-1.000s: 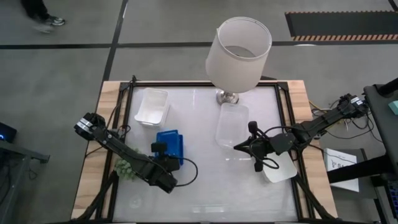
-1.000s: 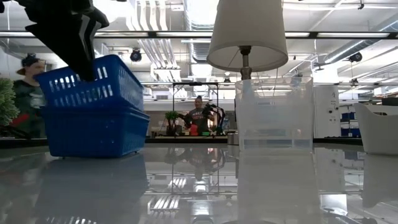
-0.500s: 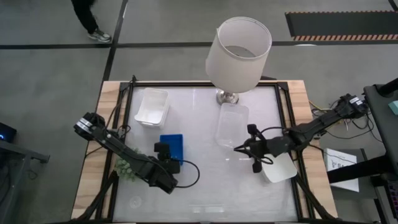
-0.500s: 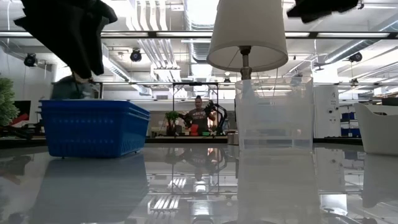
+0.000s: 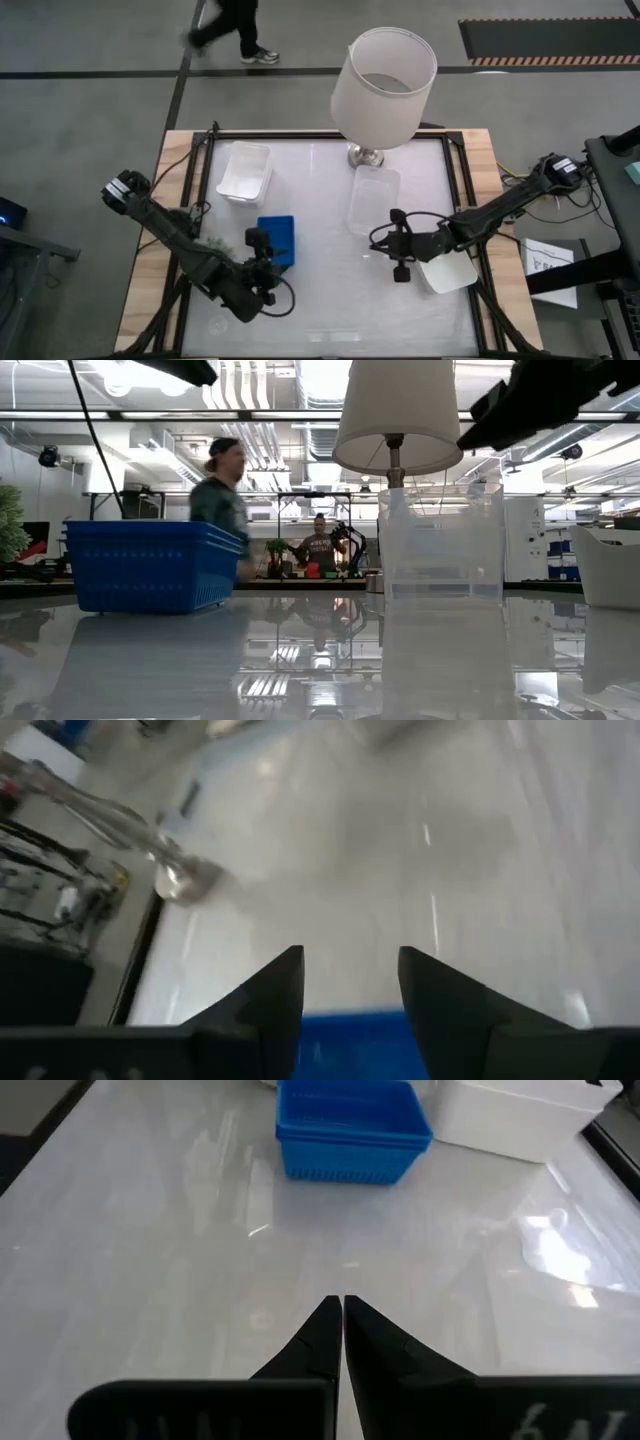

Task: Stack baskets by color
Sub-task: Stack the right white bin on the stacked white bins

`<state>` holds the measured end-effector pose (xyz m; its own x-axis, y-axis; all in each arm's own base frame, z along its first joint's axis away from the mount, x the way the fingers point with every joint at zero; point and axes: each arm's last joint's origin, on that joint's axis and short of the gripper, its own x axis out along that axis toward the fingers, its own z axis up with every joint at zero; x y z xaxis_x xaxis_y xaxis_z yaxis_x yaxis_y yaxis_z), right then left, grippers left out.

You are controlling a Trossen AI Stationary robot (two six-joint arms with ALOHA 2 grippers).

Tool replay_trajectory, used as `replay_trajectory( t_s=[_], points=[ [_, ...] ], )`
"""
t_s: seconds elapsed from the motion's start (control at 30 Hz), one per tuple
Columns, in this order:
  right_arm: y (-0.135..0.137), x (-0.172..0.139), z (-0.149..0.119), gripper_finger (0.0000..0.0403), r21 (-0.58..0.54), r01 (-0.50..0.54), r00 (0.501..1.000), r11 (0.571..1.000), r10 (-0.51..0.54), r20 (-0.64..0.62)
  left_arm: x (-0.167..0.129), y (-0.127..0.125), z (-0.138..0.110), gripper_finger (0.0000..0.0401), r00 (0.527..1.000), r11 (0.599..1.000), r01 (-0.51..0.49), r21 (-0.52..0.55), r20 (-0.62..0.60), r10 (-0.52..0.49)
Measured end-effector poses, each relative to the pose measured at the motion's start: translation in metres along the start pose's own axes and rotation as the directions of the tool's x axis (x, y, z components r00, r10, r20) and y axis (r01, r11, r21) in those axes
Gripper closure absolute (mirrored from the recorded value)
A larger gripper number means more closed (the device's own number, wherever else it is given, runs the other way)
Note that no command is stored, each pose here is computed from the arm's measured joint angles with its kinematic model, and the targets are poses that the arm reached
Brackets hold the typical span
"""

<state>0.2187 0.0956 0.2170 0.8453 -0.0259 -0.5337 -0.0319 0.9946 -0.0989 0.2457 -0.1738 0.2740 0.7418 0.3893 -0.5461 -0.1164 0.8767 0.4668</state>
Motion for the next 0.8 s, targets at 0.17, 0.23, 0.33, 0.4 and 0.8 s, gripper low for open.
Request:
replay_trajectory(
  t_s=[0.17,0.23,0.33,0.4,0.8],
  points=[
    [0.005,0.005,0.017,0.0394,-0.014,0.001,1.000,1.000,-0.001,-0.005,0.013,-0.008,-0.022,0.0253,0.992,0.997,-0.067,-0.048,0.104,0.071],
    [0.006,0.006,0.025,0.0394,-0.021,0.003,1.000,1.000,-0.003,-0.014,0.019,-0.011,-0.031,0.0253,0.988,0.995,-0.078,-0.058,0.126,0.085],
    [0.008,0.005,0.036,0.0394,-0.018,0.006,0.999,1.000,-0.007,-0.047,0.024,-0.014,-0.038,0.0253,0.983,0.993,-0.073,-0.092,0.161,0.088],
    [0.009,0.003,0.042,0.0394,-0.003,-0.010,0.996,1.000,0.010,-0.084,0.027,-0.015,-0.043,0.0253,0.982,0.993,-0.073,-0.094,0.166,0.088],
    [0.013,-0.008,0.069,0.0390,0.209,0.022,0.925,0.978,0.059,-0.376,0.022,-0.005,-0.052,0.0253,0.979,0.989,-0.107,-0.101,0.165,0.123]
  ],
)
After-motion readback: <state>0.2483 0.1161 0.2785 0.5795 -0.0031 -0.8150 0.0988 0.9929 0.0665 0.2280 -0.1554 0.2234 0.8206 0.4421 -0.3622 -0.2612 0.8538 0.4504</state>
